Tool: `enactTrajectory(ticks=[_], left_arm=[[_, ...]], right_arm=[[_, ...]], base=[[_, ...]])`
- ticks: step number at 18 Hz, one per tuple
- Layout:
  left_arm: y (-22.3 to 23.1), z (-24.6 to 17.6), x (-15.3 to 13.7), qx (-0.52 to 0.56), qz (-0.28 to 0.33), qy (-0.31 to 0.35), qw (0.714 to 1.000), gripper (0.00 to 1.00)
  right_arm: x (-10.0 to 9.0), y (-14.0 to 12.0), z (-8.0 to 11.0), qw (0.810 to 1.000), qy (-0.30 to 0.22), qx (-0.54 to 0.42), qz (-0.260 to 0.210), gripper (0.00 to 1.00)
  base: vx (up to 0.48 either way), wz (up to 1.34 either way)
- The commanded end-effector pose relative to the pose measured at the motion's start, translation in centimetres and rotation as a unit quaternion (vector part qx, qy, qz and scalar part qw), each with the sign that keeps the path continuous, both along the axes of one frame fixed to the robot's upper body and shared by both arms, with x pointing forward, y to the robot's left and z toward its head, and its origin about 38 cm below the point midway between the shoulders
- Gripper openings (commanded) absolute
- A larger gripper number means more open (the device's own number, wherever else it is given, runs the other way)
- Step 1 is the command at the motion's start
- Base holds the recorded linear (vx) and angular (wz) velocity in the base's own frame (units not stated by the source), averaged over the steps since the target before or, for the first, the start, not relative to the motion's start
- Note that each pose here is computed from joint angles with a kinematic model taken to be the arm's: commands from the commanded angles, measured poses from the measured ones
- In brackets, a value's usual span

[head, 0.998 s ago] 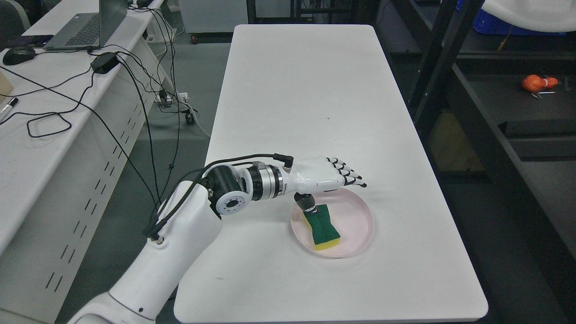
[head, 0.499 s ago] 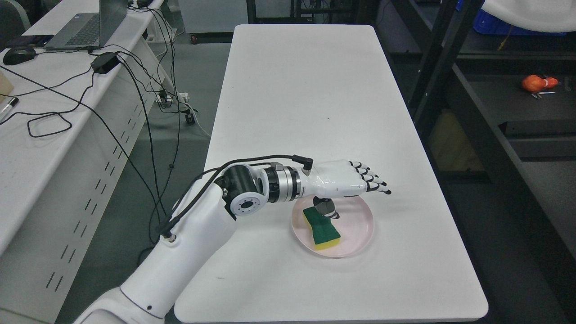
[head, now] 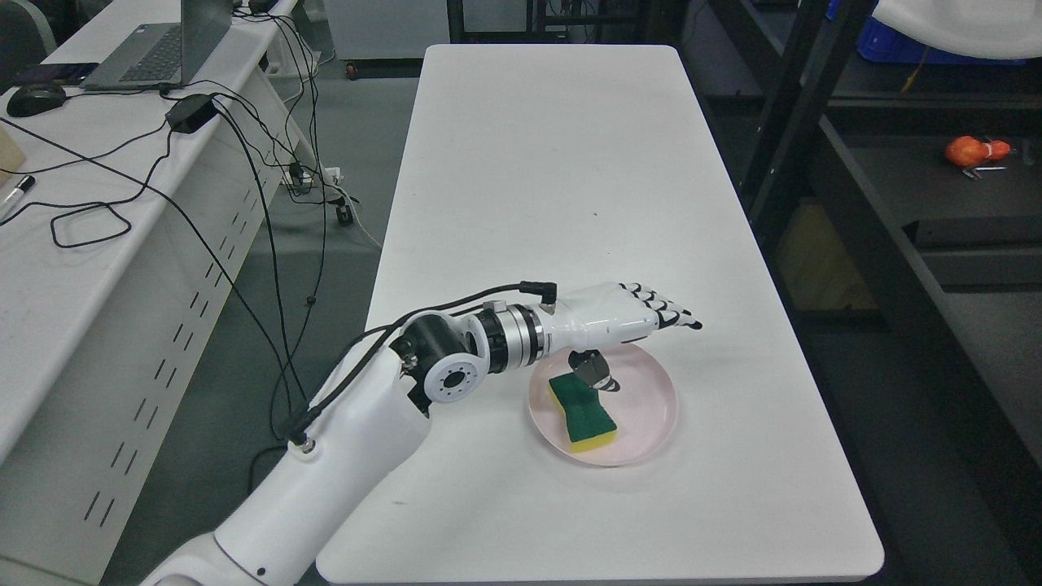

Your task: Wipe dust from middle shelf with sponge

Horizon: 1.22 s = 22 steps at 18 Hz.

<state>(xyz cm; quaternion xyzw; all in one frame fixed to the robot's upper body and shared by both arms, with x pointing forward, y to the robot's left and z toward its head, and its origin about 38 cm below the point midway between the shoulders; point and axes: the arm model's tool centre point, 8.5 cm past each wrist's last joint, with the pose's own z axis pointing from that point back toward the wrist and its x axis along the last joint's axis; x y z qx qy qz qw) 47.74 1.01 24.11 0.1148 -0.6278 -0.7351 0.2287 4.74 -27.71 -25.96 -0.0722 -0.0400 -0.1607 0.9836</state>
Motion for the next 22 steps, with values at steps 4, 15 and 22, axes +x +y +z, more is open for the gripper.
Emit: enactTrajectory(ticks=[4, 15, 22], left_arm=[[-3.7, -3.3, -3.9, 0.039, -0.062, 0.015, 0.997, 0.98], [-1.1, 1.0, -0.5, 0.043, 0.052, -0.078, 0.995, 0.98], [0.4, 2.2, -2.1, 0.211, -0.081, -0.256, 0.94, 0.98]], right_arm=[[0.0, -1.0, 0.1, 1.0, 0.025, 0.001, -0.002, 1.0], [-0.1, -1.0, 0.1, 1.0, 0.026, 0.001, -0.002, 1.0], [-0.2, -1.0, 0.1, 1.0, 0.026, 0.001, -0.002, 1.0]], base=[[0.0, 0.0], [0.0, 0.0], [0.0, 0.0]])
